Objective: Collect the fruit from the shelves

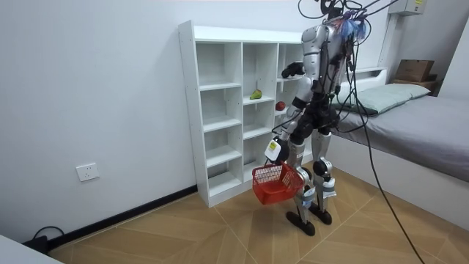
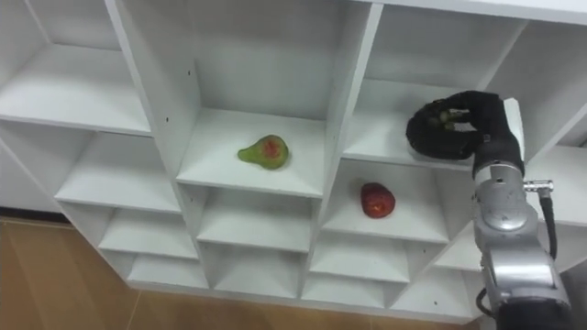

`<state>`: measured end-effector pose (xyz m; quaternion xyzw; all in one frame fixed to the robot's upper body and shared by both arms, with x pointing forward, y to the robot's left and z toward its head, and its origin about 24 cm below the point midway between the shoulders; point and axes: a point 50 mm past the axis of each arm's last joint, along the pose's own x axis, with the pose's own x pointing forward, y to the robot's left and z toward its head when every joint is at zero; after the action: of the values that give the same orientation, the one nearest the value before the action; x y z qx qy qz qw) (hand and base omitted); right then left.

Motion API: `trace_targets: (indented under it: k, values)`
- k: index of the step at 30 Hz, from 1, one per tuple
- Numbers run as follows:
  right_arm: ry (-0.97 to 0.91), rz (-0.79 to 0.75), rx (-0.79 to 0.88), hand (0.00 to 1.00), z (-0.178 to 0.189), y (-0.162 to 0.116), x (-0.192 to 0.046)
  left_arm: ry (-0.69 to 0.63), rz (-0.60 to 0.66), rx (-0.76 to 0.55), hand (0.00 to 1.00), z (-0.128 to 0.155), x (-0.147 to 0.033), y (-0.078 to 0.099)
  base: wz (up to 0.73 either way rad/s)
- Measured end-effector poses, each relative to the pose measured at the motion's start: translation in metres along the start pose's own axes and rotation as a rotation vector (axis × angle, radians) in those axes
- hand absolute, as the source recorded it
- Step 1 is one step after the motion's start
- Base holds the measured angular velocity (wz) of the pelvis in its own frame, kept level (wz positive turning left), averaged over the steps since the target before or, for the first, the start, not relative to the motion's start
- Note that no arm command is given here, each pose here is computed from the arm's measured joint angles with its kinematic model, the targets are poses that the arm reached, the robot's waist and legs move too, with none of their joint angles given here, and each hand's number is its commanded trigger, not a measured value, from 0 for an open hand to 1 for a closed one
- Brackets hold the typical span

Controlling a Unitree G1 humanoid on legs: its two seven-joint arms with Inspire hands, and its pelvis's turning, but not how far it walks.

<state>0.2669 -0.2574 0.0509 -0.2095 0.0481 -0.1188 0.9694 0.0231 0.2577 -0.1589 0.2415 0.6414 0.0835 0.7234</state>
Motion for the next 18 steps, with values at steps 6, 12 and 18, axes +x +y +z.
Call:
trace_targets:
  k: [6,12,18]
  values:
    - [-0.068,0.034,0.02,1.0,0.012,0.009,-0.017,-0.021,0.023,-0.016,1.0,0.006,0.001,0.001,-0.14]
    - [-0.12,0.13,0.003,1.0,0.02,0.027,-0.043,-0.027,0.056,-0.098,1.0,0.015,0.002,0.001,-0.03]
    - [-0.096,0.329,-0.015,1.0,0.017,0.058,-0.059,-0.069,0.028,-0.222,1.0,0.031,0.001,-0.004,-0.12]
